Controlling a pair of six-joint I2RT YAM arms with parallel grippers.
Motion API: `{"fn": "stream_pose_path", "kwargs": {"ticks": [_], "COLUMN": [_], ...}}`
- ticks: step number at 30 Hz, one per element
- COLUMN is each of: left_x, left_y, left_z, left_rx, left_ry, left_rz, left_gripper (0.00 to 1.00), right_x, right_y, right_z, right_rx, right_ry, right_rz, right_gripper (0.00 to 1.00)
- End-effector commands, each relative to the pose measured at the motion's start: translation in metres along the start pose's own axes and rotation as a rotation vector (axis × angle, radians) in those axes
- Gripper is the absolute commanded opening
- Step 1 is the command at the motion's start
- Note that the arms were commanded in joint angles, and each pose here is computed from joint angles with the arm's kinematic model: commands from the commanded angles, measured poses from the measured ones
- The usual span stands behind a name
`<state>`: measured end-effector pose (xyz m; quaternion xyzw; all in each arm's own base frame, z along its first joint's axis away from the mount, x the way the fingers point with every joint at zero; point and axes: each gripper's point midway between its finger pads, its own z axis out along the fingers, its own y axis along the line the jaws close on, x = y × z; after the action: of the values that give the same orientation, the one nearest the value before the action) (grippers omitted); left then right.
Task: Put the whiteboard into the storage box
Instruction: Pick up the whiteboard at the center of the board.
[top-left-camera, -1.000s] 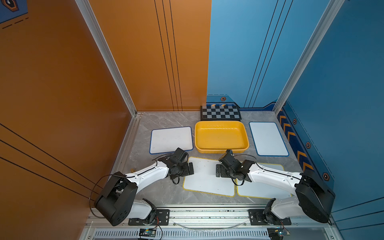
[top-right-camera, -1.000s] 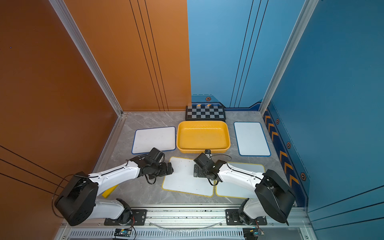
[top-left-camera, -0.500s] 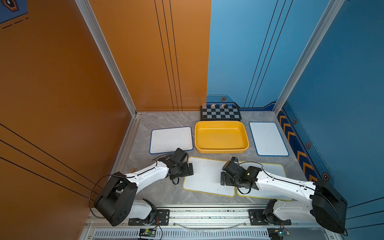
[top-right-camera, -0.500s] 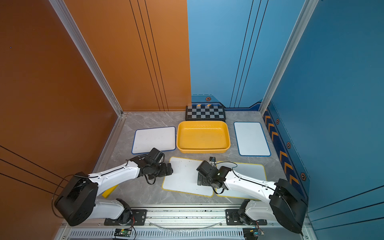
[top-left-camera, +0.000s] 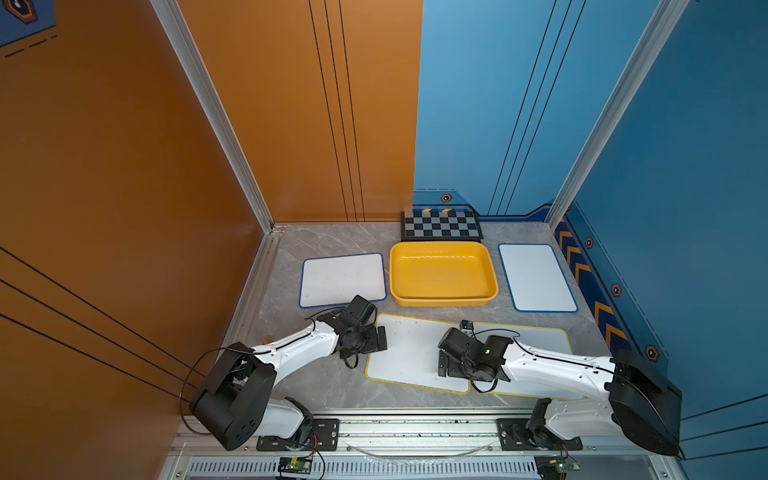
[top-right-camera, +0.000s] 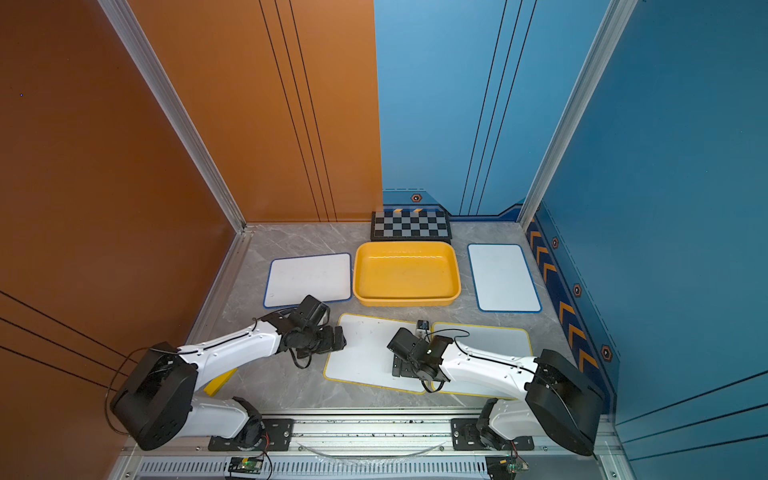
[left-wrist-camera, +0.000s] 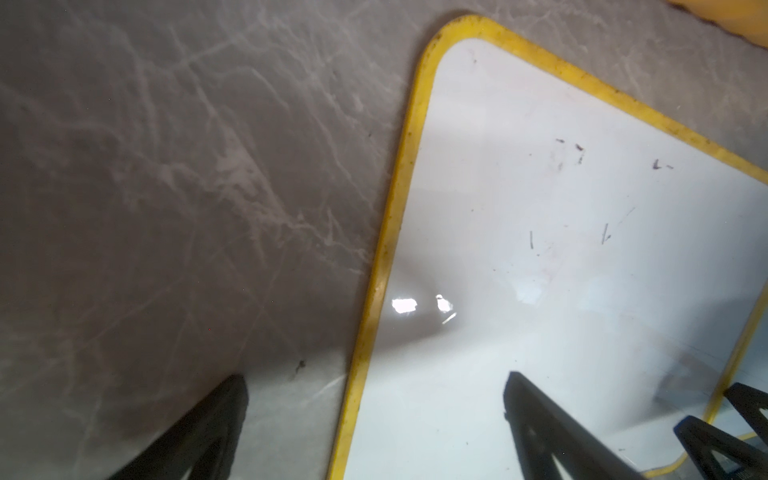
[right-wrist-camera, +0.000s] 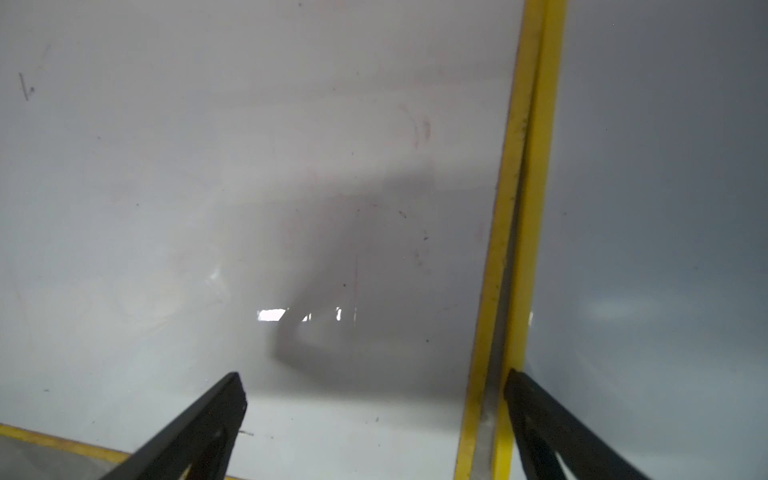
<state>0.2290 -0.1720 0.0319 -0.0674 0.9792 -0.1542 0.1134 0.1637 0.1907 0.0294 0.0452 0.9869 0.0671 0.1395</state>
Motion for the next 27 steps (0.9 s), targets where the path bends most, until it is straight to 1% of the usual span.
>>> {"fn": "stream_pose_path", "kwargs": {"ticks": [1,13,19,27], "left_x": [0.037,0.042,0.044,0.05], "left_y": [0.031,0.038,0.039,0.039], "left_z": [0.012,0.015,0.014,0.014], "left_rx": [-0.11,-0.126,-0.119,-0.087], "left_ry": [0.142,0.156,0.162,0.194], "left_rz": [-0.008,-0.014,-0.022,-0.036], "left_gripper": [0.98,0.98,0.98,0.98], "right_x": [0.008,0.013,0.026,0.017], "right_y": [-0.002,0.012,0.01,0.018], "right_z": [0.004,0.011,0.024,0.033], "right_rx": [0.018,0.019,0.052,0.055], "right_ry": [0.039,0.081,0.147,0.146], "right_rz": [0.008,-0.039,-0.053,-0.066], "right_gripper": [1.0,1.0,1.0,1.0]}}
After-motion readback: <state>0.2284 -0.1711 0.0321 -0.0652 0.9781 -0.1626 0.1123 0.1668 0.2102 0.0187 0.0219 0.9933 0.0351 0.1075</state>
